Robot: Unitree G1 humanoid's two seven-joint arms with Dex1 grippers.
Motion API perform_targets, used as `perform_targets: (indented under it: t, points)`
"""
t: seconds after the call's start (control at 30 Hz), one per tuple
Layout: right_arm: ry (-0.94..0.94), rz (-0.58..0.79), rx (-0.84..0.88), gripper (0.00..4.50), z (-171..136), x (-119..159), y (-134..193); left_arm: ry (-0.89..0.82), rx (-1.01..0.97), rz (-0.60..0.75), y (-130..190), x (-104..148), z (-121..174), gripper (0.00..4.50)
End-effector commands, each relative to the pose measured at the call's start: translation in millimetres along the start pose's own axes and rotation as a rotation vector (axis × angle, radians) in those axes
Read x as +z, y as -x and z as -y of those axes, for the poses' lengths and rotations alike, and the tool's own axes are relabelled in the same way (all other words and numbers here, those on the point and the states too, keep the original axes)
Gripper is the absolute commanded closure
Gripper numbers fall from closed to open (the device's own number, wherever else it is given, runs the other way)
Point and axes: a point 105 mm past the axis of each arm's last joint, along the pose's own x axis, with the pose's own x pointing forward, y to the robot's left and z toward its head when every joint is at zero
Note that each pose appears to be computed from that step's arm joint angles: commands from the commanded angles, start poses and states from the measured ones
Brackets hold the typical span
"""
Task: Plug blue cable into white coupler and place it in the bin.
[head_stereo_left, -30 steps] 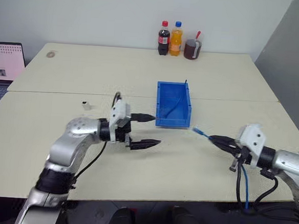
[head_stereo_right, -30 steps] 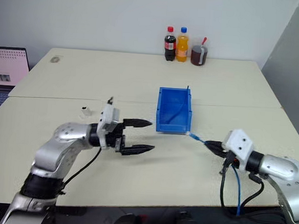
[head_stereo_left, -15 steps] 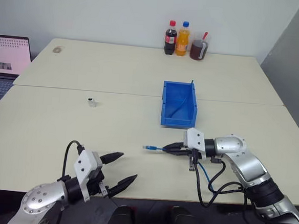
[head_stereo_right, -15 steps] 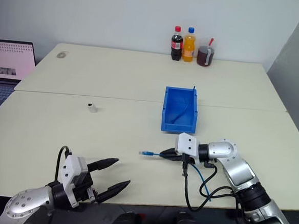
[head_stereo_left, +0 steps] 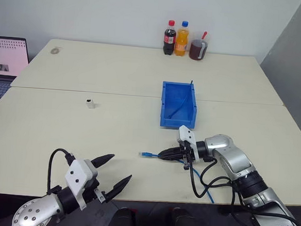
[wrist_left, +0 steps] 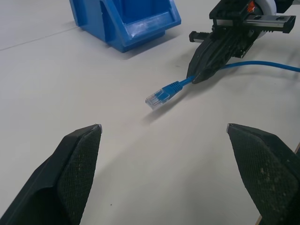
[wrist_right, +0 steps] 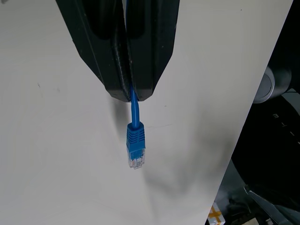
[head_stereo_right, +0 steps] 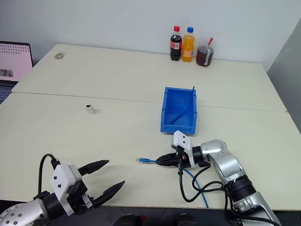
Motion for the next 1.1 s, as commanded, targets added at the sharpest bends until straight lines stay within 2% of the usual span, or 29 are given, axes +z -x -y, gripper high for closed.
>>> perform_targets:
  t: [0.03, 0.1, 0.2, 0.37, 0.47, 0.5, 0.67, 0.77, 0.93, 1.1]
  points:
    - [0.080, -0.077, 0.013, 4.45, 0, -8, -4, -0.009, -0.037, 0.027, -1, 8, 6, 0.00]
    - [0.079, -0.100, -0.001, 4.45, 3, -15, -6, -0.006, -0.043, 0.021, -1, 6, 7, 0.00]
    - [0.042, -0.100, -0.015, 3.91, 7, -17, -5, -0.008, -0.065, 0.023, -4, 7, 11, 0.00]
    - [0.055, -0.105, -0.064, 2.74, 13, -17, 3, -0.001, -0.084, 0.025, -8, 5, 12, 0.00]
    - [0.068, -0.087, -0.092, 2.16, 10, -11, 13, -0.023, -0.102, 0.022, -11, 4, 5, 0.00]
    - [0.074, -0.077, -0.104, 1.84, 8, -7, 18, -0.039, -0.114, 0.021, -12, 4, 0, 0.00]
    - [0.079, -0.029, -0.185, 0.83, -12, 14, 48, -0.236, -0.244, -0.016, -21, 1, -25, 0.00]
    - [0.070, 0.000, -0.247, 0.06, -26, 29, 64, -0.296, -0.371, -0.034, -32, 3, -37, 0.00]
    - [0.035, 0.049, -0.322, 0.02, -45, 49, 73, -0.388, -0.610, -0.088, -57, -6, -45, 0.00]
    - [-0.009, 0.037, -0.418, 0.02, -56, 42, 76, -0.422, -0.800, -0.123, -84, -18, -41, 0.00]
